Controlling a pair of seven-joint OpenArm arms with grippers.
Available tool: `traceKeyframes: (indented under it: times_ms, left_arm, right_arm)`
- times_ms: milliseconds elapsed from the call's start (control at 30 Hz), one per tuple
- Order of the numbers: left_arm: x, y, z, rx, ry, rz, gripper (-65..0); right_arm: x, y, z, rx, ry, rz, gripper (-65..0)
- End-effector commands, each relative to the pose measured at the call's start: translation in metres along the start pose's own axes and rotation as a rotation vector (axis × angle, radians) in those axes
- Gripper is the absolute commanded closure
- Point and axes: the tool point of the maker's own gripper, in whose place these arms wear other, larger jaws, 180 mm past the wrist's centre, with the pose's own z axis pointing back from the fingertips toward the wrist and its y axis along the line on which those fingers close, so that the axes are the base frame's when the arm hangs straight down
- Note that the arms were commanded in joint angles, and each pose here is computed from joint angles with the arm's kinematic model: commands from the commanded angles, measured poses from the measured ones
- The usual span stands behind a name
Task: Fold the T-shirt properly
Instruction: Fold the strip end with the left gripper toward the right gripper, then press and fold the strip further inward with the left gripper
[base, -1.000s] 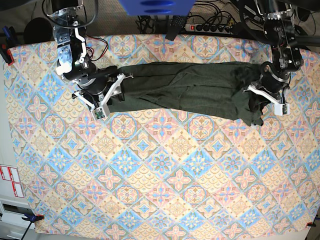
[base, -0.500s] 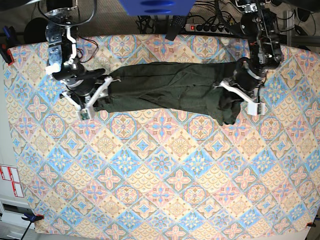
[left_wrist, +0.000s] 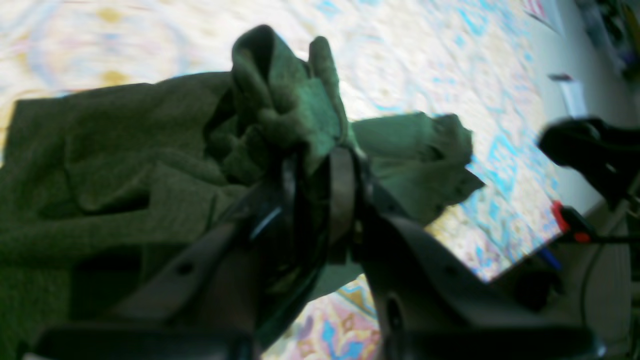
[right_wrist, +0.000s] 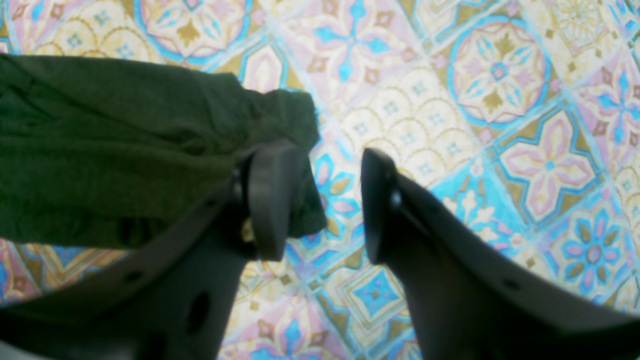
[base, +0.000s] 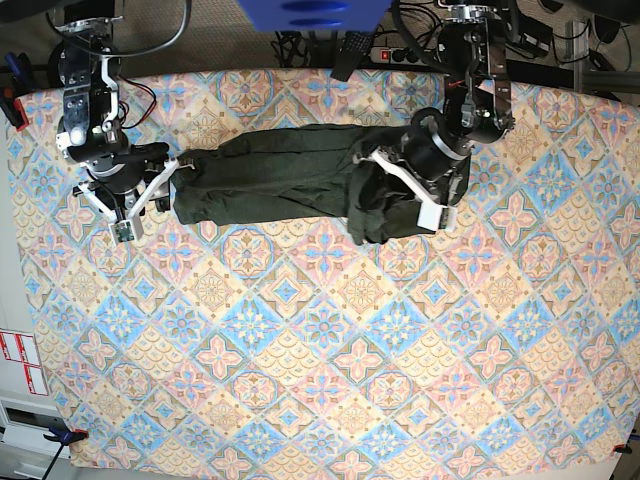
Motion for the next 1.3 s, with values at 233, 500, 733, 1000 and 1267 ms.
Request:
traceKeyframes:
  times_ms: [233,500,733,1000,1267]
  left_arm:
    - [-0.006,-0.014,-0.015,-0.038,0.027,-0.041,0.0]
    - [-0.027,-0.021,-0.033,-0.083,0.123,-0.080,0.0]
    - [0.008,-0.029,-0.009,-0.072,0.030,-0.165,-18.4]
    - [0.014,-0.002,0.021,0.000,0.029,-0.233,-19.6]
    - [0.003,0.058,0.035,0.142,0.079,-0.199,-19.6]
  right_arm:
    - [0.014,-0.002,0.004,-0.004,-0.048,0.014,-23.1]
    - [0.014,-0.001,0.004,-0.001,-0.047,0.015,-23.1]
    - [0.014,-0.001,0.004,0.000,-0.047,0.016,-23.1]
    - [0.014,0.000,0.003,0.001,-0.047,0.015,-23.1]
    - [0.014,0.000,0.003,0.001,-0.047,0.015,-23.1]
